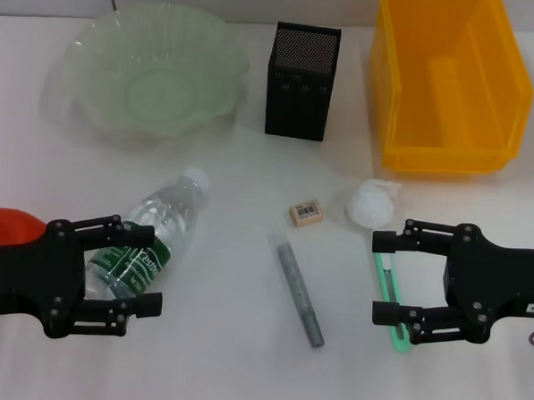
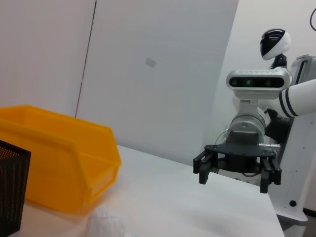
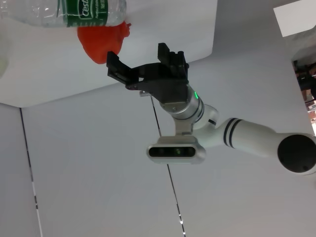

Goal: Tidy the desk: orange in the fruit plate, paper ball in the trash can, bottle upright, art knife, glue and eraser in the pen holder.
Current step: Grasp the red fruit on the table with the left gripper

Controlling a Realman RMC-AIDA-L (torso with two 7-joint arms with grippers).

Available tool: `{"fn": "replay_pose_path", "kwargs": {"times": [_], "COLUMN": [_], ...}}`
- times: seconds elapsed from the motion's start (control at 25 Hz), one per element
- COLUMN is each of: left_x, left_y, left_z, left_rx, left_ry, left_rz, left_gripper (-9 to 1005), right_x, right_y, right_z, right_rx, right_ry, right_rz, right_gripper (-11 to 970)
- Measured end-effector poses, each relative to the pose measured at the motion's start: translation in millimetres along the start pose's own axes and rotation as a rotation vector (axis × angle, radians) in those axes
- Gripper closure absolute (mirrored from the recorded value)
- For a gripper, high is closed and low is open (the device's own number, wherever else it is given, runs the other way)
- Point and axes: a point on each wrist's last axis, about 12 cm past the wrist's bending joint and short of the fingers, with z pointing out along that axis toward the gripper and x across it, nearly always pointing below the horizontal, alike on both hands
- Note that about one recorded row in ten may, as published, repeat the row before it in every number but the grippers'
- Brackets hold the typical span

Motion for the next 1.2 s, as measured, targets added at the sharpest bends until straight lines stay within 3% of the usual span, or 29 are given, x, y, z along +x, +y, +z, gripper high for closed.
{"fn": "replay_pose_path", "kwargs": {"times": [0.32, 0.48, 0.56, 0.64, 0.72, 0.8, 0.96, 1.2], "left_x": [2, 2, 6, 8, 20, 27, 38, 47], "left_y": [-0.8, -1.0, -3.9, -5.0, -8.1, -9.1, -3.7, 5.8], "left_z": [-4, -19, -54, -63, -84, -93, -93, -82], "left_rx": [-0.030, -0.088, -0.266, -0.326, -0.487, -0.564, -0.624, -0.625], "left_ry": [-0.020, -0.037, -0.091, -0.103, -0.108, -0.098, -0.029, 0.074], "left_rz": [0.005, -0.002, 0.001, -0.002, -0.027, -0.047, -0.085, -0.118], "left_gripper": [187, 196, 201, 206, 211, 216, 226, 240], "right_x": [4, 6, 6, 7, 8, 8, 8, 6], "right_y": [-0.8, -0.1, 0.2, 0.4, 0.8, 1.2, 0.8, -0.6], "right_z": [2, 2, 2, 2, 3, 2, 2, 3], "right_rx": [0.015, 0.017, 0.019, 0.020, 0.020, 0.021, 0.022, 0.019], "right_ry": [0.002, -0.002, -0.002, -0.003, -0.004, -0.004, -0.004, -0.003], "right_rz": [0.017, 0.025, 0.028, 0.031, 0.035, 0.037, 0.036, 0.031], "right_gripper": [133, 133, 133, 133, 134, 134, 134, 133]}}
